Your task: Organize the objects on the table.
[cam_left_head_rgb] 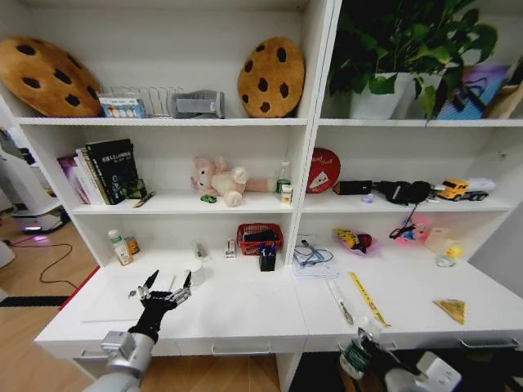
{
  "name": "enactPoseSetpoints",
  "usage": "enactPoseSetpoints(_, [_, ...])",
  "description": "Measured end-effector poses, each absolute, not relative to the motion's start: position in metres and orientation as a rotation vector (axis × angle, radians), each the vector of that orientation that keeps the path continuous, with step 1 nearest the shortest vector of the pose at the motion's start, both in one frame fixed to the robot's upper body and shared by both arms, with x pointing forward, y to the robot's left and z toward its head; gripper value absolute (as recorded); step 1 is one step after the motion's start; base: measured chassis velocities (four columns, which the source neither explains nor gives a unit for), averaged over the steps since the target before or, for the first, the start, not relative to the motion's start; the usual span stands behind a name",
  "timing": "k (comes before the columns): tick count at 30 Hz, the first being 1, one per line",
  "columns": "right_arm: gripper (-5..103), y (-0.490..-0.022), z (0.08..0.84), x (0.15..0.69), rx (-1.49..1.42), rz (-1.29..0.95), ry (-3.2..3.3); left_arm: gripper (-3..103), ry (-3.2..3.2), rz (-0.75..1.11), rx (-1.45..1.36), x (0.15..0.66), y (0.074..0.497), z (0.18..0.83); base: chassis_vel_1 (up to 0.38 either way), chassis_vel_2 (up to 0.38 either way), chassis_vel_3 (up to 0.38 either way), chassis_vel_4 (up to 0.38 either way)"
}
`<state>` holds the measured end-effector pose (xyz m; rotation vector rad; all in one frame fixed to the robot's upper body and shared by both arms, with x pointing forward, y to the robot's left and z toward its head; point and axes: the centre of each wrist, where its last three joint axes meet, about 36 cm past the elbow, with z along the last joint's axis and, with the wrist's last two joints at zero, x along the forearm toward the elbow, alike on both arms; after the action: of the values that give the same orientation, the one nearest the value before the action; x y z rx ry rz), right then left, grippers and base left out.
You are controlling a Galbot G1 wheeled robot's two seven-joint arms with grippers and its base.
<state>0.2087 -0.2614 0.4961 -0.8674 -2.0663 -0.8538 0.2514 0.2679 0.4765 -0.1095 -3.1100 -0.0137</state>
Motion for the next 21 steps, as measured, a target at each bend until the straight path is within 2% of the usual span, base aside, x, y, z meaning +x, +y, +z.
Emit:
enactPoseSetpoints(7, [25, -0.275, 0.420, 0.218, -1.060, -1.023, -1.731, 100, -3.110, -0.014, -0.110, 0.251, 0.268, 0.476, 0.000, 0.000, 0.000, 0.000])
enactPoseSetpoints(10, [25, -0.279, 0.397, 0.219, -1.093, -1.030, -1.691, 100, -3.110, -0.014, -0.109, 0.251, 0.268, 0.476, 0.000, 0.000, 0.000, 0.000])
enactPoseSetpoints(13, [25, -0.298, 0.292, 0.198, -1.141, -0.883, -1.697, 100, -3.110, -0.014, -0.110, 0.251, 0.268, 0.476, 0.000, 0.000, 0.000, 0.000])
enactPoseSetpoints(19, [25, -0.317, 0.221, 0.173, -1.039, -0.730, -1.855, 100, -3.110, -0.014, -0.110, 0.251, 0.268, 0.476, 0.000, 0.000, 0.000, 0.000])
enactPoseSetpoints(21, [25, -0.329, 0.172, 0.159, -0.872, -0.649, -2.048, 100, -3.110, -0.014, -0.110, 0.251, 0.268, 0.476, 0.000, 0.000, 0.000, 0.000])
